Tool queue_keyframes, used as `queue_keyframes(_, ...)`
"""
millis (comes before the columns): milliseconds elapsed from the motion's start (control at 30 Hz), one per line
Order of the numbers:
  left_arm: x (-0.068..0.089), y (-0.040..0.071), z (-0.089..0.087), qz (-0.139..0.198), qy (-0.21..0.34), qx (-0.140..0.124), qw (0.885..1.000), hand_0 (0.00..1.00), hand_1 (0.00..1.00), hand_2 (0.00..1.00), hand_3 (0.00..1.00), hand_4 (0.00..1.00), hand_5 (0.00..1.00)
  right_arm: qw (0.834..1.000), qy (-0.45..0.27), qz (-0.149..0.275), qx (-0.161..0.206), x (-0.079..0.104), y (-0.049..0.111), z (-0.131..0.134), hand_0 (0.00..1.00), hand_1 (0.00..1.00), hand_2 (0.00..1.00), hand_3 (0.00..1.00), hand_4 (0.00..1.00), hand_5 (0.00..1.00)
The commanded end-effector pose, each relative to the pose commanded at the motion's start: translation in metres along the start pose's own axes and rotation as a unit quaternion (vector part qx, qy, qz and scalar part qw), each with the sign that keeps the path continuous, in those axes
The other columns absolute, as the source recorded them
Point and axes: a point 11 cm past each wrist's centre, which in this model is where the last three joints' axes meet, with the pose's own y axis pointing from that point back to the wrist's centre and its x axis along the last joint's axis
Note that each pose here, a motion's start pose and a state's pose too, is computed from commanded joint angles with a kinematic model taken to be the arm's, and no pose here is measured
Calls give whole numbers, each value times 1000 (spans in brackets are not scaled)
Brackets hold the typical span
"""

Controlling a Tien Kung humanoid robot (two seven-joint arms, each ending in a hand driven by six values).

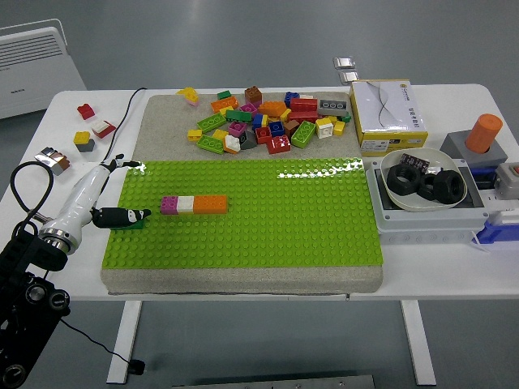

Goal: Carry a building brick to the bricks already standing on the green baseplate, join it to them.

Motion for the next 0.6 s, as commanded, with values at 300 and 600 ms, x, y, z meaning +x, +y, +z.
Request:
queue_keyframes(300,-1,0,3,-1,3,-4,1000,941,978,997,747,870,2,1000,1,0,0,0,0,0,515,716,771,777,807,844)
queue_keyframes(600,-1,2,0,-7,1,-1,1000,941,978,996,719,836,2,1000,1,0,1,-1,0,0,515,716,771,778,807,846)
